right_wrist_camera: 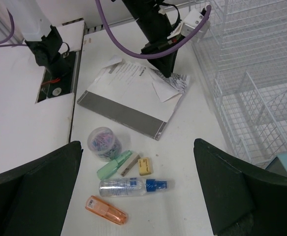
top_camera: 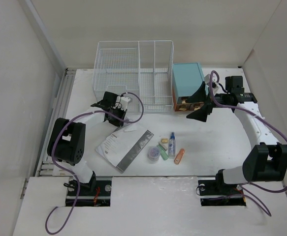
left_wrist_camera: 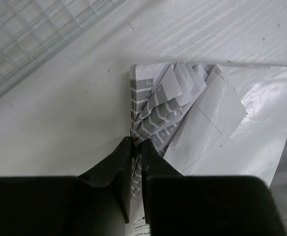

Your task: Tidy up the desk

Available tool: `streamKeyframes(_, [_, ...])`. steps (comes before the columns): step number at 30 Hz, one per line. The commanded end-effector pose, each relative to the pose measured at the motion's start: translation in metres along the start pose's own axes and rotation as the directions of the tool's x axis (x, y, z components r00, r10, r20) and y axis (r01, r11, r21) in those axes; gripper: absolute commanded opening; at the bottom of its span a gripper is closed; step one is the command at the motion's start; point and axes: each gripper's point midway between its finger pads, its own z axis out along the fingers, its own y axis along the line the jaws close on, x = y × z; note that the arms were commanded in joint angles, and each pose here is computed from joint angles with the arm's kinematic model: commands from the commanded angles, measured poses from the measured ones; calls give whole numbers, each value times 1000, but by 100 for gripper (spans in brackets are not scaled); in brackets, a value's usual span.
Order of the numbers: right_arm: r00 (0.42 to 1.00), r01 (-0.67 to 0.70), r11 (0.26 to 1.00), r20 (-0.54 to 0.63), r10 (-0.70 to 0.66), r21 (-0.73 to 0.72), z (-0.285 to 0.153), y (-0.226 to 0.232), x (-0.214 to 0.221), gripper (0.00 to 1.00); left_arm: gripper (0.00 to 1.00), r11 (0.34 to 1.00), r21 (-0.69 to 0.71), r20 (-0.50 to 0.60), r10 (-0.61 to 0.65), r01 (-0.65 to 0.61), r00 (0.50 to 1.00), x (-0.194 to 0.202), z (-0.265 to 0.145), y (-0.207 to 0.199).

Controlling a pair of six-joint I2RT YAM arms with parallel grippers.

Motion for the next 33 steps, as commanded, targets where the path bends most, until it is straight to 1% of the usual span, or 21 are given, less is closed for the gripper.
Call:
streamKeyframes(1, [997,69,997,41,-68,-28,-1,2,-19,100,0,997,76,-75,2,4,997,21,8,-16])
streamKeyframes(7, [997,67,997,40,-66,-29,-1,3,-18,100,0,996,91,-53,6,-1,999,16,3,-19])
streamKeyframes(10, [998,57,998,39,-56,-31,-1,4,-17,100,0,997,77,-9,9,-9,1000,5,-8,-17])
streamKeyframes(14, [997,68,997,38,-66,-31,-2,5,-18,100,0,999,47,93,-16,12,996,-13,-35,-14])
streamKeyframes(15, [997,66,997,38,-65,-31,-2,6,-20,100,0,999,30,150,-19,15,989,-24,-51,-12])
streamKeyframes(17, [998,64,998,31,-64,-26,-2,6,-18,100,0,1000,23,202,-20,16,979,-34,-66,-12])
streamKeyframes(18, [998,64,998,31,-64,-26,-2,6,-18,100,0,1000,15,259,-22,19,966,-48,-83,-14])
streamKeyframes(19, [998,55,998,21,-55,-19,-2,3,-17,100,0,1000,5,280,-21,21,960,-51,-89,-12])
streamKeyframes(20, [999,46,999,20,-46,-20,-2,4,-16,100,0,1000,7,330,-16,14,944,-62,-105,-16])
streamKeyframes(21, [999,46,999,20,-45,-20,-2,4,-16,100,0,1000,5,339,-12,11,941,-66,-107,-16])
streamKeyframes(23, [999,50,999,10,-50,-12,-3,1,-17,100,0,1000,-4,388,-20,24,922,-74,-126,-17])
streamKeyframes(24, [1000,26,1000,8,-26,-14,-3,3,-16,100,0,1000,-10,410,-11,17,912,-79,-134,-18])
streamKeyframes(26, [1000,14,1000,-19,-14,8,-4,-4,-15,100,0,999,-16,453,-22,33,891,-84,-150,-19])
streamKeyframes(27, [998,7,1000,-56,-6,14,0,-6,-12,100,0,999,-20,465,-16,29,885,-85,-155,-20])
streamKeyframes(29, [997,-19,1000,-75,19,-6,5,-3,-10,100,0,999,-31,510,-14,35,860,-92,-168,-18])
streamKeyframes(33, [992,-79,992,-109,68,-101,33,1,9,100,0,999,15,532,-42,41,846,-96,-173,-23])
